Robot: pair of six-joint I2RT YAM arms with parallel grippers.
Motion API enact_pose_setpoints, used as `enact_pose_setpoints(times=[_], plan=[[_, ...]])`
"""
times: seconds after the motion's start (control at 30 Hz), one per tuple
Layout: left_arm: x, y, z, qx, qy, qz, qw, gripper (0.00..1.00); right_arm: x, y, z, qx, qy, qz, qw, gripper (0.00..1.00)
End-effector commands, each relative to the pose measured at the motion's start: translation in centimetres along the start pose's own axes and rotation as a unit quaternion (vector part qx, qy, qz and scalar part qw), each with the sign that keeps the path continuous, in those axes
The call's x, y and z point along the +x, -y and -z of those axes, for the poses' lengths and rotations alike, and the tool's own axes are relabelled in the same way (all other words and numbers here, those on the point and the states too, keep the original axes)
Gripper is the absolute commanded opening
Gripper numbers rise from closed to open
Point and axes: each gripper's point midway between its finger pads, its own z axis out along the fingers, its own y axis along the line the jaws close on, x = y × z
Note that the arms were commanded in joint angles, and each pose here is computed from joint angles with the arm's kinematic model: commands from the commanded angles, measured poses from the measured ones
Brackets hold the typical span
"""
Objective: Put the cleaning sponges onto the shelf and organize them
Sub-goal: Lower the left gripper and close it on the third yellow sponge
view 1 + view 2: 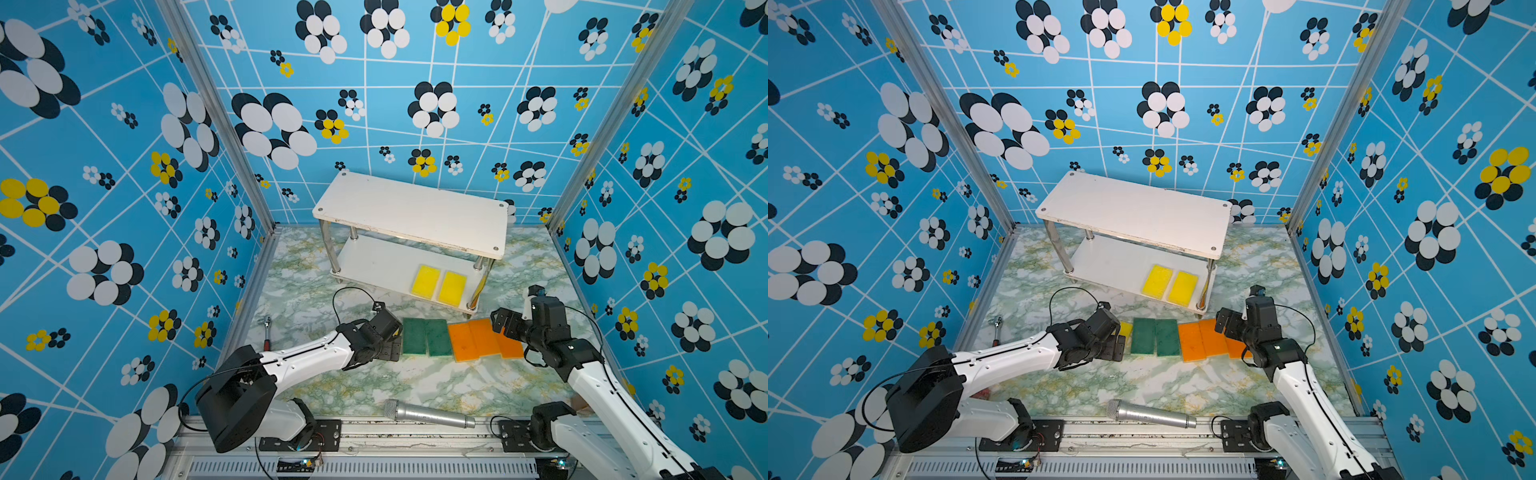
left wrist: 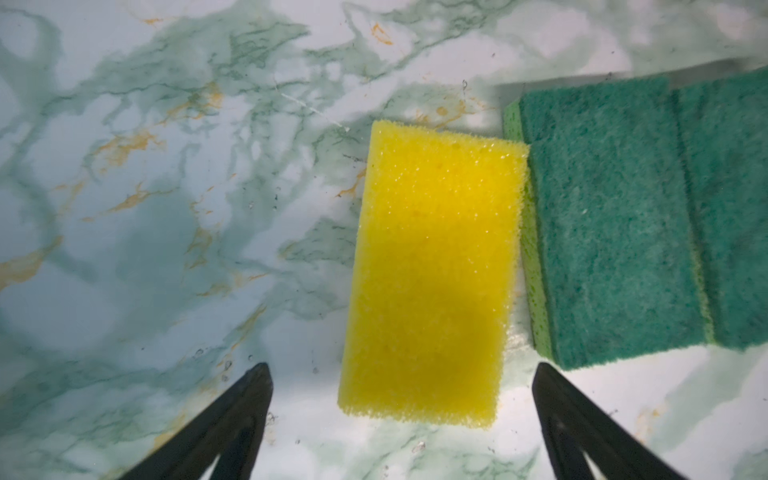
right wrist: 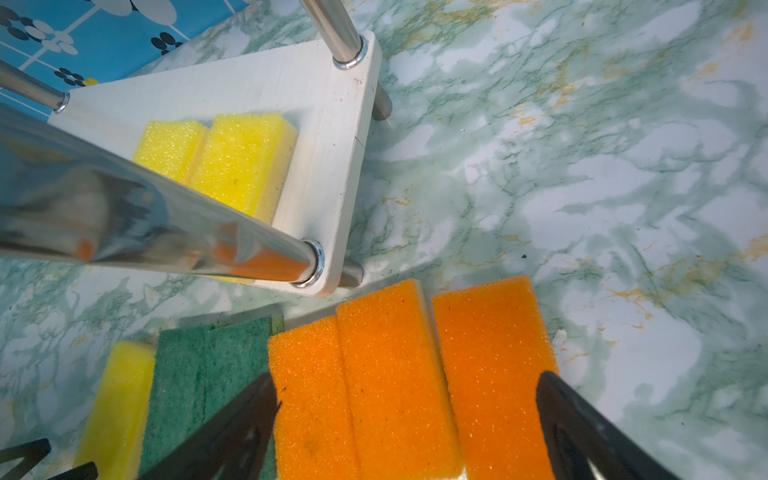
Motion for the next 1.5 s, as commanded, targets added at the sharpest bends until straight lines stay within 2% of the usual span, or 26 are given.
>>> enact_pose_setpoints(times=[0.0,0.27,0.8,1.17,1.47], plan=[[0.3,-0.1,-0.6,0.006,0.004,0.004,1.0,0.99,-0.7,0.0,0.1,0.002,0.007,0.009,1.0,0.99],[0.7,-0.3,-1.5,-0.003,-0.001,0.012,1.0,0.99,-0.7,0.0,0.3,-0.003,0.017,0.008,1.0,0.99],[1.6,0.2,-3.4,-0.024,-0.04,-0.02,0.999,1.0,-0.6,0.0,0.2,0.0,0.012,0.01,1.0,0.99],[2.0,0.7,-4.1,-0.041,-0.069,-0.052,0.995,0.87,-0.6,0.1,0.2,0.003,0.012,0.012,1.0,0.99],[2.9,0.0,-2.9,-0.069,-0.069,-0.068,0.993,0.86,-0.2,0.1,-0.9,0.001,0.004,0.012,1.0,0.99]])
